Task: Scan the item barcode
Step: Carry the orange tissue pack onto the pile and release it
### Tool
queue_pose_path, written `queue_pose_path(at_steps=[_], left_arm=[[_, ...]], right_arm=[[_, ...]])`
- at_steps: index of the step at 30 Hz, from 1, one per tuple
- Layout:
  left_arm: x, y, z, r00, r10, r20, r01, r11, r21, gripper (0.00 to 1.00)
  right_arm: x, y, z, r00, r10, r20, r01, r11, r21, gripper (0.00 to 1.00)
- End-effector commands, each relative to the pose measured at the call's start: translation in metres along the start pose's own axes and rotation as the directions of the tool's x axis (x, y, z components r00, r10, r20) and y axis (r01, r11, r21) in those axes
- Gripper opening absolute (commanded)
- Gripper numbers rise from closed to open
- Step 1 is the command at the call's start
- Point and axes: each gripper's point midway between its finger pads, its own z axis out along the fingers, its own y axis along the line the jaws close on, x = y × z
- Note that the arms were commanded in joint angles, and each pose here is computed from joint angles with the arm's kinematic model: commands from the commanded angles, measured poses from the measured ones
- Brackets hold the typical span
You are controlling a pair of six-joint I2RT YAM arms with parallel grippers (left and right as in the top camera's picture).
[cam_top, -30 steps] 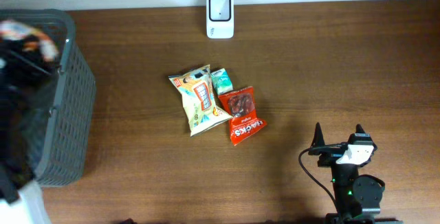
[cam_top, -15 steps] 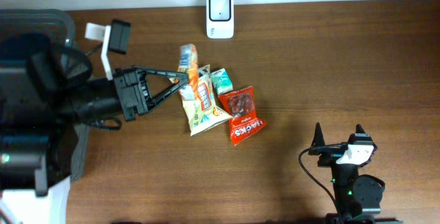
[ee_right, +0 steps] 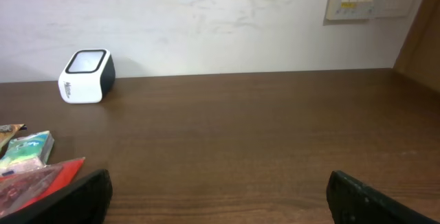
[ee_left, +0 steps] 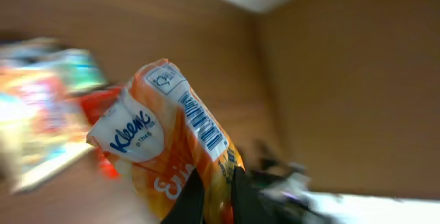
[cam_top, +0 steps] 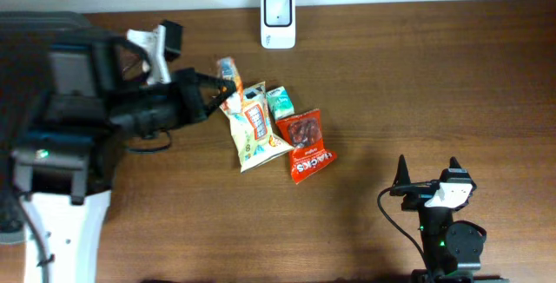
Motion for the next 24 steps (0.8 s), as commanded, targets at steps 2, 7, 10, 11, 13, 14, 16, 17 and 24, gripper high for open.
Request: queue_pose_path(at_steps=[2, 7, 10, 11, 13, 14, 16, 17, 24], left_arm=[[0.000, 0.067, 0.046, 0.991, 0.135, -0.021, -0.132, 0.908, -0.399, 0.00], [0.036, 0.081, 0.126, 0.933, 0.255, -0.255, -0.339, 0.862, -0.377, 0.00], [0.045, 0.092, 0.168, 0.902, 0.294, -0.317, -0.404, 0.835, -0.373, 0.00], [0.044, 0.102, 0.180, 0.898, 0.299, -0.323, -0.416, 0.815, -0.404, 0.00], [0.046, 0.119, 0.202, 0.891, 0.300, -0.342, -0.435, 0.783, -0.446, 0.00], [0.048, 0.124, 0.211, 0.889, 0.298, -0.348, -0.437, 0.781, -0.446, 0.00], [0.052, 0.133, 0.227, 0.885, 0.292, -0.363, -0.440, 0.780, -0.445, 0.00], [0.053, 0.137, 0.235, 0.884, 0.291, -0.365, -0.440, 0.780, -0.445, 0.00], [0.073, 0.143, 0.277, 0.867, 0.303, -0.396, -0.458, 0.798, -0.392, 0.00]], right_arm=[[0.003, -0.002, 0.000, 1.000, 0.005, -0.003, -0.005, 1.000, 0.012, 0.99], [0.003, -0.002, 0.000, 1.000, 0.005, -0.003, -0.005, 1.000, 0.012, 0.98], [0.003, -0.002, 0.000, 1.000, 0.005, -0.003, -0.005, 1.000, 0.012, 0.99], [0.003, -0.002, 0.000, 1.000, 0.005, -0.003, -0.005, 1.000, 0.012, 0.99], [0.003, -0.002, 0.000, 1.000, 0.005, -0.003, -0.005, 1.000, 0.012, 0.98], [0.003, -0.002, 0.000, 1.000, 0.005, -0.003, -0.005, 1.000, 0.012, 0.98], [0.003, -0.002, 0.000, 1.000, 0.005, -0.003, -0.005, 1.000, 0.012, 0.99], [0.003, -0.002, 0.000, 1.000, 0.005, -0.003, -0.005, 1.000, 0.012, 0.99], [0.003, -0.002, 0.000, 1.000, 0.005, -0.003, -0.005, 1.000, 0.012, 0.98]])
